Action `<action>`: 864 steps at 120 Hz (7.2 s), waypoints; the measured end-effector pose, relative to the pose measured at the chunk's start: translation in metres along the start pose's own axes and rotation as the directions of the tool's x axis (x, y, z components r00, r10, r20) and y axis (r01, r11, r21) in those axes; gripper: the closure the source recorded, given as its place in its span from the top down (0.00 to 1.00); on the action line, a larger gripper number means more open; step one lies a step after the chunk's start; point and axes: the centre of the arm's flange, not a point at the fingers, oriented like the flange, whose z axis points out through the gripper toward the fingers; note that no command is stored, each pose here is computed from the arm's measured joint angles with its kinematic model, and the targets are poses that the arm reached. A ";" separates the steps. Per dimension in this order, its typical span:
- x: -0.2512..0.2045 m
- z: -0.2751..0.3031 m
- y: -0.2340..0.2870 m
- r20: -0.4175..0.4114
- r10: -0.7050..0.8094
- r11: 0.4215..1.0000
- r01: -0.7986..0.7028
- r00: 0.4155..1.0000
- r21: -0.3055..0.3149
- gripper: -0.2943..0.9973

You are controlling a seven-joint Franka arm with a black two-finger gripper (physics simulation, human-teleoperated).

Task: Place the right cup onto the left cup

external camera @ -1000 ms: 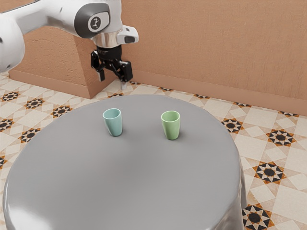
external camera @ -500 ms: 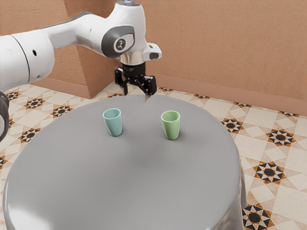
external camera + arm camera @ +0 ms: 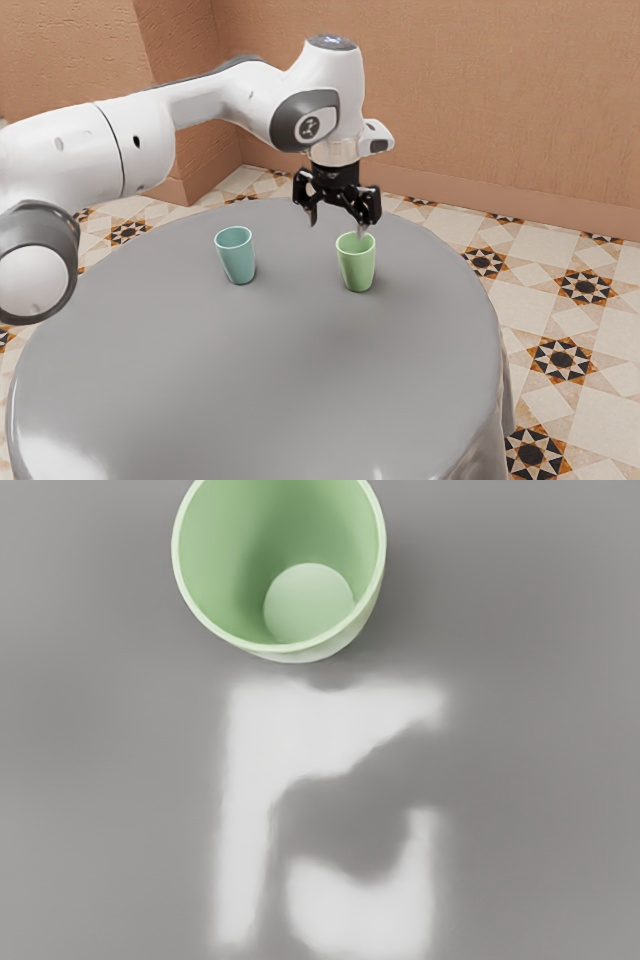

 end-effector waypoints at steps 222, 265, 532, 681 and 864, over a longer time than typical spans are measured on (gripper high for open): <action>0.075 0.113 0.011 -0.121 0.023 0.999 -0.027 0.992 -0.032 0.77; 0.074 0.114 0.026 -0.139 0.054 0.997 -0.060 0.989 -0.038 0.73; -0.017 -0.062 -0.075 -0.105 -0.054 0.996 0.061 0.993 0.068 0.16; 0.003 -0.017 -0.200 -0.060 -0.159 0.979 0.165 0.986 0.121 0.16; 0.043 0.054 -0.209 -0.043 -0.010 0.998 0.013 0.999 0.060 0.16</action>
